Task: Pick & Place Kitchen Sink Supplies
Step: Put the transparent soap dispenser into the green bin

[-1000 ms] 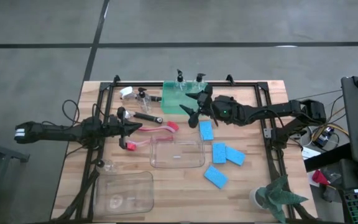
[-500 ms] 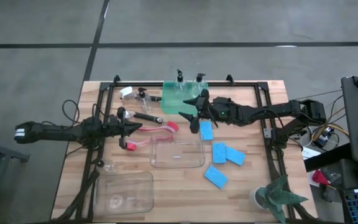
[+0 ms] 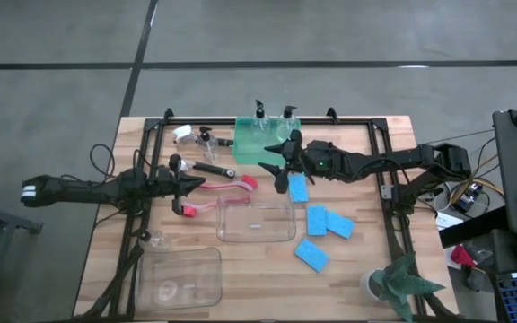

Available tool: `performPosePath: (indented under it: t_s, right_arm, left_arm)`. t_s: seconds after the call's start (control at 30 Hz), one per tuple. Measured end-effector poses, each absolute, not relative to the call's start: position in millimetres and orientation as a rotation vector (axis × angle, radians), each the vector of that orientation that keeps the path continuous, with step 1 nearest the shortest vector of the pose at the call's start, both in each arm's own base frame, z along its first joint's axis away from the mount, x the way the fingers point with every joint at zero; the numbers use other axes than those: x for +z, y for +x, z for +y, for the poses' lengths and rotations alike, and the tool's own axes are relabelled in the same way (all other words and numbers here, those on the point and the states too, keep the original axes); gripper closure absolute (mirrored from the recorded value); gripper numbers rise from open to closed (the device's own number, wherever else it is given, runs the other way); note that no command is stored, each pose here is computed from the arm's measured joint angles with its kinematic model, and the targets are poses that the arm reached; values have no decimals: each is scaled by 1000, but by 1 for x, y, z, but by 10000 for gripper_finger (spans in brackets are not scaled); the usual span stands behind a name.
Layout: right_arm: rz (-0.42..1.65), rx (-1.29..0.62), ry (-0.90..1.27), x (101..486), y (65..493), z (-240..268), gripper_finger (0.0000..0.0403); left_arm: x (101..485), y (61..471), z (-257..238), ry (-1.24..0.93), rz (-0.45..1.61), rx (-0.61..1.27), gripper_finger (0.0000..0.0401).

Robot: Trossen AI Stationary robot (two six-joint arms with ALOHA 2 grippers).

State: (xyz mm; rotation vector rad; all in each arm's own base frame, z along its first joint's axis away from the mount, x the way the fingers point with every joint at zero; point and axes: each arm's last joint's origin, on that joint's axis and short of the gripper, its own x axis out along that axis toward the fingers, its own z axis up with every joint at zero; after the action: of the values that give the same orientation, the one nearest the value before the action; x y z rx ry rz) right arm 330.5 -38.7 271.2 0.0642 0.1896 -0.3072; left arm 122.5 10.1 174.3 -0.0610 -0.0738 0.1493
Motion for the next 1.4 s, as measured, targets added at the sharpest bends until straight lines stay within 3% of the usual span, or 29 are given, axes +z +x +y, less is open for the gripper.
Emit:
performPosePath:
  t_s: [0.73,0.97,1.1,1.4]
  right_arm:
    - [186,-303,68,272,331,-37,165]
    - [183,-296,67,272,331,-35,163]
    - [180,-297,68,272,331,-35,167]
    - [179,-297,67,272,331,-35,163]
  left_arm:
    - [177,122,11,-249,-123,158,394]
    - [177,121,16,-297,-148,328,390]
    - [173,121,18,-284,-103,409,350]
    - [186,120,25,-219,-19,724,177]
